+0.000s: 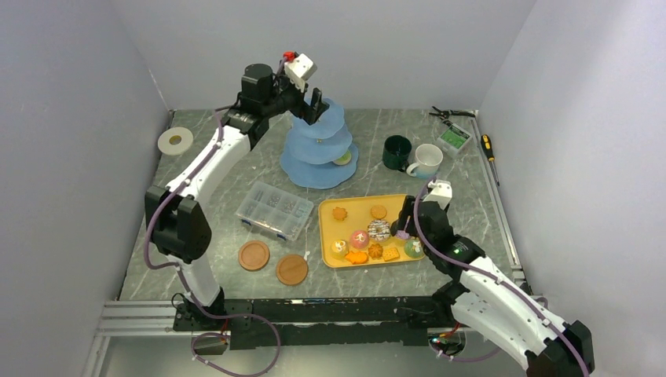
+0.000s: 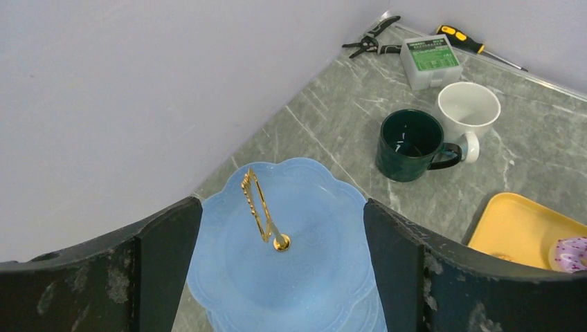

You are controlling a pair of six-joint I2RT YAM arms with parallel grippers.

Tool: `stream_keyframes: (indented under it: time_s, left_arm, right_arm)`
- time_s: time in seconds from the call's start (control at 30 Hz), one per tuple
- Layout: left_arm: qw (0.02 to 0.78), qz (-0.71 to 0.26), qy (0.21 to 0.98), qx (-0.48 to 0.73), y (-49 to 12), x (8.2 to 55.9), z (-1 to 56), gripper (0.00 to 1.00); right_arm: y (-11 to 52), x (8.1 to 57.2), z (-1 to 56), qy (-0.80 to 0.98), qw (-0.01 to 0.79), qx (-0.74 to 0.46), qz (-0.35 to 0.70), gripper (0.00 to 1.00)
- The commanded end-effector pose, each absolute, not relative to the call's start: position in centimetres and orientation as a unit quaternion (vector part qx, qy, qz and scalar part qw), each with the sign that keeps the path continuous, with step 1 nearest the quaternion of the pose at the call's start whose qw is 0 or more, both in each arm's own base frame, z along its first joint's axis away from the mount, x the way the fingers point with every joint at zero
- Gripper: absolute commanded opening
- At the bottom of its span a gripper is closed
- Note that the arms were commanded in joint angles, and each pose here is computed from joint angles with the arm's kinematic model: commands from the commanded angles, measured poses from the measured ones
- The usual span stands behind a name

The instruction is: Serve the afternoon tea

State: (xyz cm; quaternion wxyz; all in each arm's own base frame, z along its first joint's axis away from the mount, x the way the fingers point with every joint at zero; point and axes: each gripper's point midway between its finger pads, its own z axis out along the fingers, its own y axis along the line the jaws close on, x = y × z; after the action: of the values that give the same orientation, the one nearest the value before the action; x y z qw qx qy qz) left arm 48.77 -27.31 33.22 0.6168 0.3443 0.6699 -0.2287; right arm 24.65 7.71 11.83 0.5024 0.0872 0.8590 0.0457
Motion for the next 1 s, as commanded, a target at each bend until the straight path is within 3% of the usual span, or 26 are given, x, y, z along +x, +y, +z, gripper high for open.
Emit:
stream_keyframes:
  time_s: [0.0, 0.1, 0.23, 0.33, 0.63, 0.97]
  left_arm:
    - [0.652, -0.227, 0.646, 0.326, -25.6, 46.5, 39.6, 0.93]
    - [0.658, -0.226, 0.643, 0.321, -25.0, 45.9, 40.7, 0.93]
    - [0.667, -0.223, 0.639, 0.312, -24.1, 45.3, 41.9, 0.93]
    - [0.674, -0.216, 0.636, 0.307, -23.3, 44.9, 42.7, 0.93]
    - [0.692, -0.203, 0.631, 0.286, -20.5, 43.0, 45.0, 0.93]
    - [0.679, -0.189, 0.657, 0.267, -18.4, 40.5, 44.2, 0.93]
  right_arm:
    - [8.2, 25.5, 13.0, 0.842, 0.527, 0.103, 0.054, 0.68]
    - [8.4, 25.6, 12.8, 0.845, 0.522, 0.101, 0.048, 0.66]
    - [8.7, 25.7, 13.6, 0.835, 0.539, 0.097, 0.047, 0.54]
    - [9.0, 26.0, 16.4, 0.809, 0.58, 0.084, 0.053, 0.5]
    - [13.4, 28.2, 24.0, 0.702, 0.698, 0.014, 0.141, 0.51]
    - [24.3, 33.8, 25.2, 0.657, 0.714, -0.069, 0.231, 0.53]
